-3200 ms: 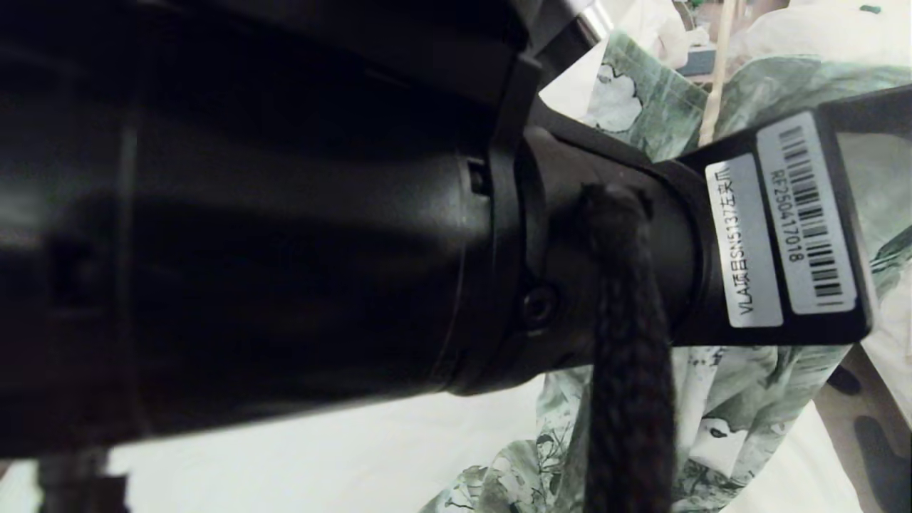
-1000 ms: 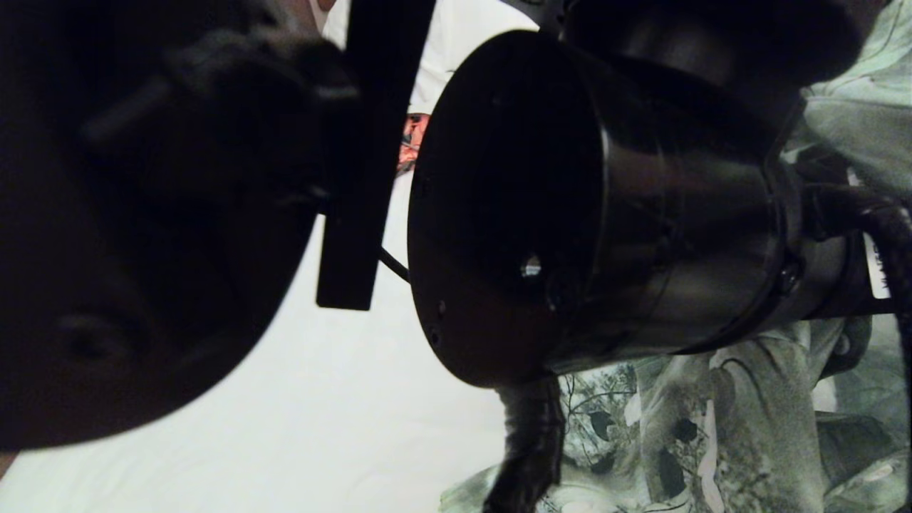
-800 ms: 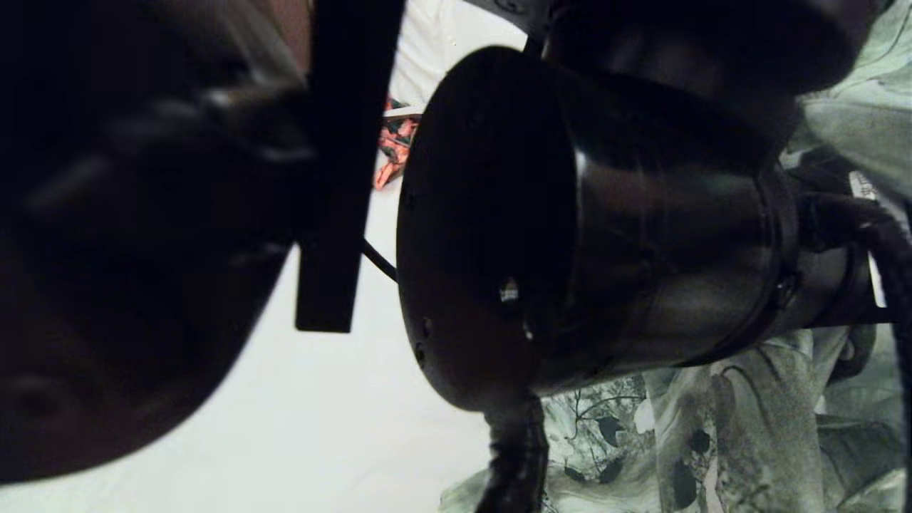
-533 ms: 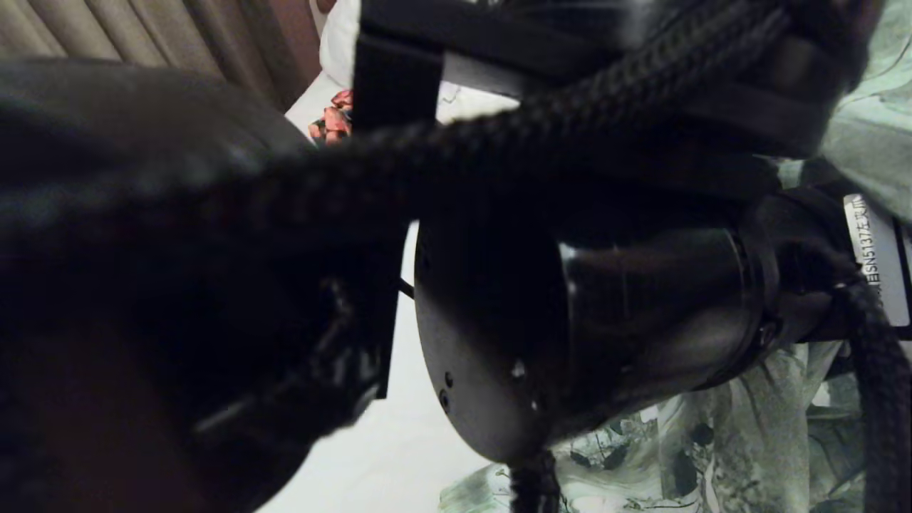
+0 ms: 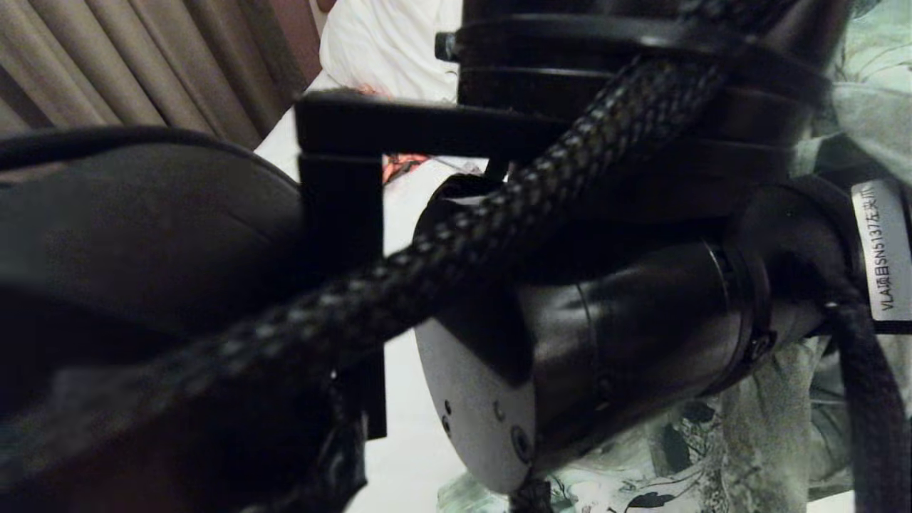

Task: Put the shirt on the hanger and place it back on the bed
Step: Hook the other side of the shirt onto the hanger

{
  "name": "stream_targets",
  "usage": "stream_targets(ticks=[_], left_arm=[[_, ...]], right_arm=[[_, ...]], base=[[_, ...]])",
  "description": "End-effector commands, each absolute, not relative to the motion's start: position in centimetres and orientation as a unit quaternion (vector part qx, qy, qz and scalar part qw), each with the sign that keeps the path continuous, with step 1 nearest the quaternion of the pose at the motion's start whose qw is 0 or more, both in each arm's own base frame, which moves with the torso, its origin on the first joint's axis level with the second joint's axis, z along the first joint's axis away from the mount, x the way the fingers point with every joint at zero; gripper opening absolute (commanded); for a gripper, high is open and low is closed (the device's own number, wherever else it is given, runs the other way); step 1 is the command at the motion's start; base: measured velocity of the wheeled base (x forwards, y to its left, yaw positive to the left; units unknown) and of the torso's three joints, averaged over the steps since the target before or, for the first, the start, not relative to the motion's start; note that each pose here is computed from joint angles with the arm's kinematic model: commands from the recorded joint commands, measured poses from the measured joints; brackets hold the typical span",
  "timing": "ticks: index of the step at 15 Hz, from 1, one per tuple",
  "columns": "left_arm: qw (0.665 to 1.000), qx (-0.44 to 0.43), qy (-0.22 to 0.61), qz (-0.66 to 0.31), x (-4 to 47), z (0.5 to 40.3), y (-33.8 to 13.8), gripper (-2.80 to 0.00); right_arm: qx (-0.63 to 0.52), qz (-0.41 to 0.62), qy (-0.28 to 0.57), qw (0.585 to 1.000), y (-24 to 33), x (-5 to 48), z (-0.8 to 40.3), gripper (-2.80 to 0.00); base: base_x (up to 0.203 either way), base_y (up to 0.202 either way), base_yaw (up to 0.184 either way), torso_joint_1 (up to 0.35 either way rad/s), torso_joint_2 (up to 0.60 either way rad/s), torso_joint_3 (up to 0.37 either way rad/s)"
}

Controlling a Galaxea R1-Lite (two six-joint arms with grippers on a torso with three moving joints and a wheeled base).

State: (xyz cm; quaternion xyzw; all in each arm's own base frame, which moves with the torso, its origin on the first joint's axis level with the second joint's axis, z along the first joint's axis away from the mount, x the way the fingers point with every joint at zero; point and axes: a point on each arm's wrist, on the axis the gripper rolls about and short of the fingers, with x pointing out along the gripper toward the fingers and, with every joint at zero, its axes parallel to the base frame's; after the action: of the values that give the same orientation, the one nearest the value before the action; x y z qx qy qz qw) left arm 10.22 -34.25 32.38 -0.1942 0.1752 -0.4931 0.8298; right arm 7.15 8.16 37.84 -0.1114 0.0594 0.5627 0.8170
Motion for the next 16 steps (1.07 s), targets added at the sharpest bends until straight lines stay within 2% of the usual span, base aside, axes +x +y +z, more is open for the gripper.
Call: stream_targets(ticks=[1, 5, 11, 12, 16], left_arm=[[0.830, -0.199, 0.169, -0.493, 10.2, 32.2, -34.2, -2.80], [0.831, -0.205, 0.160, -0.492, 10.4, 32.3, -33.8, -2.80], [0.834, -0.208, 0.157, -0.486, 10.9, 32.4, -33.3, -2.80], [0.834, -0.208, 0.157, -0.486, 10.9, 32.4, -33.3, -2.80], [0.833, -0.213, 0.151, -0.487, 10.8, 32.8, -32.8, -2.80]], right_arm=[[-0.106, 0.564, 0.057, 0.817, 8.1, 7.1, 38.0, 0.00], [-0.075, 0.559, 0.056, 0.824, 7.1, 6.0, 38.5, 0.00], [0.029, 0.520, 0.069, 0.851, 5.5, 5.2, 40.4, 0.00], [0.032, 0.513, 0.073, 0.855, 5.7, 5.7, 40.5, -2.80], [0.050, 0.498, 0.083, 0.862, 6.0, 6.5, 40.7, -2.80]], base=[[0.000, 0.000, 0.000, 0.000, 0.00, 0.000], [0.000, 0.000, 0.000, 0.000, 0.00, 0.000], [0.000, 0.000, 0.000, 0.000, 0.00, 0.000], [0.000, 0.000, 0.000, 0.000, 0.00, 0.000], [0.000, 0.000, 0.000, 0.000, 0.00, 0.000]])
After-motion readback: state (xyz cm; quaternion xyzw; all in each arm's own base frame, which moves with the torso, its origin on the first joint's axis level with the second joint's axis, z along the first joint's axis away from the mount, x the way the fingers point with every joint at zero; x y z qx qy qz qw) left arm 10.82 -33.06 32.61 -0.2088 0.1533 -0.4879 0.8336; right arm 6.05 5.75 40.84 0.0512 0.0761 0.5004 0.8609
